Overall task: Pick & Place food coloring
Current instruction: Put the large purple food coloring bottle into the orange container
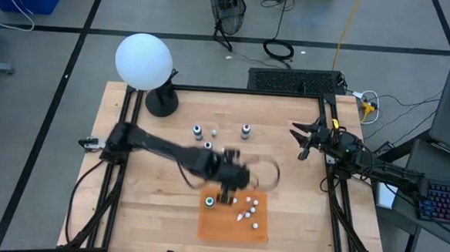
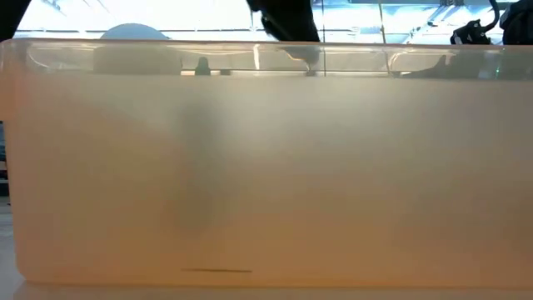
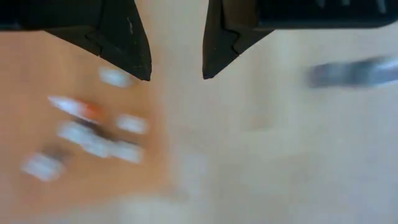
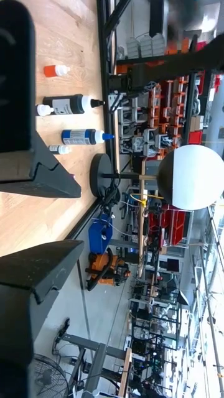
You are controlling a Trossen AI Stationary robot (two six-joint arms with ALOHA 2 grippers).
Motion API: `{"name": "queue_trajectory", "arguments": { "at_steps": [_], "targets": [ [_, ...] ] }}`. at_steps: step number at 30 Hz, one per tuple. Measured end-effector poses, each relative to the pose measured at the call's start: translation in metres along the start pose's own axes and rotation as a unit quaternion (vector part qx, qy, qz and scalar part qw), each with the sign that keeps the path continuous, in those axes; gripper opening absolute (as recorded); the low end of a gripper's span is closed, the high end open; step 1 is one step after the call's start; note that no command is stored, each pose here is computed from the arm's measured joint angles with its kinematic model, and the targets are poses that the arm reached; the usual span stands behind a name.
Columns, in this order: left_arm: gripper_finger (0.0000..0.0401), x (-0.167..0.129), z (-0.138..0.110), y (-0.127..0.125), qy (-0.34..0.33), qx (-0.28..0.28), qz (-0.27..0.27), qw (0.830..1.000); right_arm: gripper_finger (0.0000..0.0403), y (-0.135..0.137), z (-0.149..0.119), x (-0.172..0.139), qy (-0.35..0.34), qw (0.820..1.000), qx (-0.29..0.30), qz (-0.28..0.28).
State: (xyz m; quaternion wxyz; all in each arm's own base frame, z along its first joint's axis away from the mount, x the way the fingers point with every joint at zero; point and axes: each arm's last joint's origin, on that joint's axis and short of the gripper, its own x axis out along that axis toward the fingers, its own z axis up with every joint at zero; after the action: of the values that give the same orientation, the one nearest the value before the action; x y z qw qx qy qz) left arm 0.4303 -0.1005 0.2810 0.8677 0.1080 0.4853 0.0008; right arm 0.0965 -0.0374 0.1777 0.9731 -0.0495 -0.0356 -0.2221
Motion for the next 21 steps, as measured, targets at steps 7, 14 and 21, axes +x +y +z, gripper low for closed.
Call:
{"name": "queue_trajectory", "arguments": {
  "at_steps": [7, 14, 21],
  "targets": [
    [0.0163, -0.023, -0.009, 0.107, -0.004, -0.116, 0.093, 0.989, 0.011, 0.0, 0.0, 0.0, 0.001, 1.0, 0.0, 0.0],
    [0.0251, -0.003, -0.033, 0.188, 0.016, -0.144, 0.047, 0.988, 0.011, 0.0, 0.0, 0.0, 0.001, 1.0, 0.0, 0.0],
    [0.03, 0.01, -0.015, 0.213, -0.005, -0.115, 0.067, 0.991, 0.011, 0.0, 0.0, 0.0, 0.002, 1.0, 0.0, 0.0]
  ]
}}
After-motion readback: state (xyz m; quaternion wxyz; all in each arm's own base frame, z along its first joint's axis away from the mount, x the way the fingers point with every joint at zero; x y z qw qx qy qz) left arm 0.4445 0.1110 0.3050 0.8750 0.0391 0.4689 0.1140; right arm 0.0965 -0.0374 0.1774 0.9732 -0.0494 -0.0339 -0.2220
